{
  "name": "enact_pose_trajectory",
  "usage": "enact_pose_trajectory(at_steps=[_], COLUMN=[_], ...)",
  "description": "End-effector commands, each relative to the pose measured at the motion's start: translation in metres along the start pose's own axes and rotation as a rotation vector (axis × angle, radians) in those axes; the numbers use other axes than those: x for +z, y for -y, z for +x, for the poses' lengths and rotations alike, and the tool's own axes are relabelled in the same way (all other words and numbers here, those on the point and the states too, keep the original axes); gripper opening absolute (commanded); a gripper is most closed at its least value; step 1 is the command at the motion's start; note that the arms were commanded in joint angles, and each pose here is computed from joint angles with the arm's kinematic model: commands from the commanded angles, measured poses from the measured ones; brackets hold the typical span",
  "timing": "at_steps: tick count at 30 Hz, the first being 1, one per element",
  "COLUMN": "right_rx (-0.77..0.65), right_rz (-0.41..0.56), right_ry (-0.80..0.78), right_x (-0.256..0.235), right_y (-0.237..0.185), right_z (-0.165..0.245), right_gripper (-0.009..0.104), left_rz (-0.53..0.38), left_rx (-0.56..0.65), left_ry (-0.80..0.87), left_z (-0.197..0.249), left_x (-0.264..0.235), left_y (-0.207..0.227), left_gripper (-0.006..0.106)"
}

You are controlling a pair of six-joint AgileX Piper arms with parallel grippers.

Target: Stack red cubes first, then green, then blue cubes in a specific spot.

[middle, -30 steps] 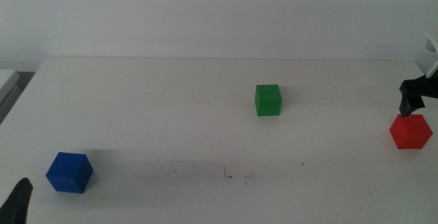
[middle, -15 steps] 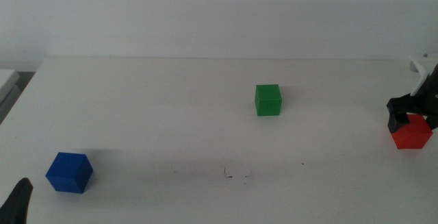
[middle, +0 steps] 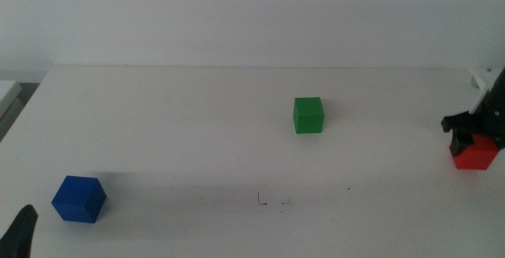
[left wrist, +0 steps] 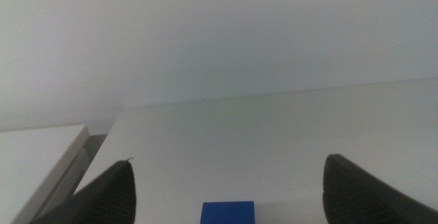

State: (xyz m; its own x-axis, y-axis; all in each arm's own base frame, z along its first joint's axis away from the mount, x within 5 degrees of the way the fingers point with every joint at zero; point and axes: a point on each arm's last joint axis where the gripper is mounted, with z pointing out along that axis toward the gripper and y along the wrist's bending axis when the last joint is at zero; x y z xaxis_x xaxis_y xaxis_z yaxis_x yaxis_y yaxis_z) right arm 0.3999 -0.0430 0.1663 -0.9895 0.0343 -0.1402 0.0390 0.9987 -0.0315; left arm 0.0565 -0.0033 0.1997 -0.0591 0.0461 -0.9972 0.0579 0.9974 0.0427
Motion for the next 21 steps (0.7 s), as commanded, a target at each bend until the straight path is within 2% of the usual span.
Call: enact_pose_trajectory(at_steps=[1, 7, 9, 13, 16, 21], right_rx=[0.022, 0.089, 0.050, 0.024, -0.009, 0.000], right_rz=[0.017, -0.020, -0.045, -0.074, -0.073, -0.120], right_ry=[0.036, 0.101, 0.113, 0.121, 0.207, 0.204], right_x=[-0.030, -0.089, -0.098, -0.101, -0.103, -0.102], right_y=[-0.015, -0.096, -0.134, -0.202, -0.242, -0.279], right_z=[0.002, 0.022, 0.033, 0.059, 0.074, 0.087], right_gripper=[0.000, 0.001, 0.003, 0.005, 0.005, 0.005], left_rz=[0.002, 0.002, 0.002, 0.002, 0.002, 0.002], left_rx=[-0.003, -0.003, -0.003, -0.003, -0.003, -0.003], left_ry=[0.009, 0.009, 0.009, 0.009, 0.009, 0.009], left_z=[-0.001, -0.001, -0.001, -0.001, -0.001, -0.001], left_x=[0.000, 0.000, 0.000, 0.000, 0.000, 0.000], left_y=[0.000, 0.000, 0.000, 0.000, 0.000, 0.000], left_gripper=[0.094, 0.094, 0.094, 0.094, 0.094, 0.094])
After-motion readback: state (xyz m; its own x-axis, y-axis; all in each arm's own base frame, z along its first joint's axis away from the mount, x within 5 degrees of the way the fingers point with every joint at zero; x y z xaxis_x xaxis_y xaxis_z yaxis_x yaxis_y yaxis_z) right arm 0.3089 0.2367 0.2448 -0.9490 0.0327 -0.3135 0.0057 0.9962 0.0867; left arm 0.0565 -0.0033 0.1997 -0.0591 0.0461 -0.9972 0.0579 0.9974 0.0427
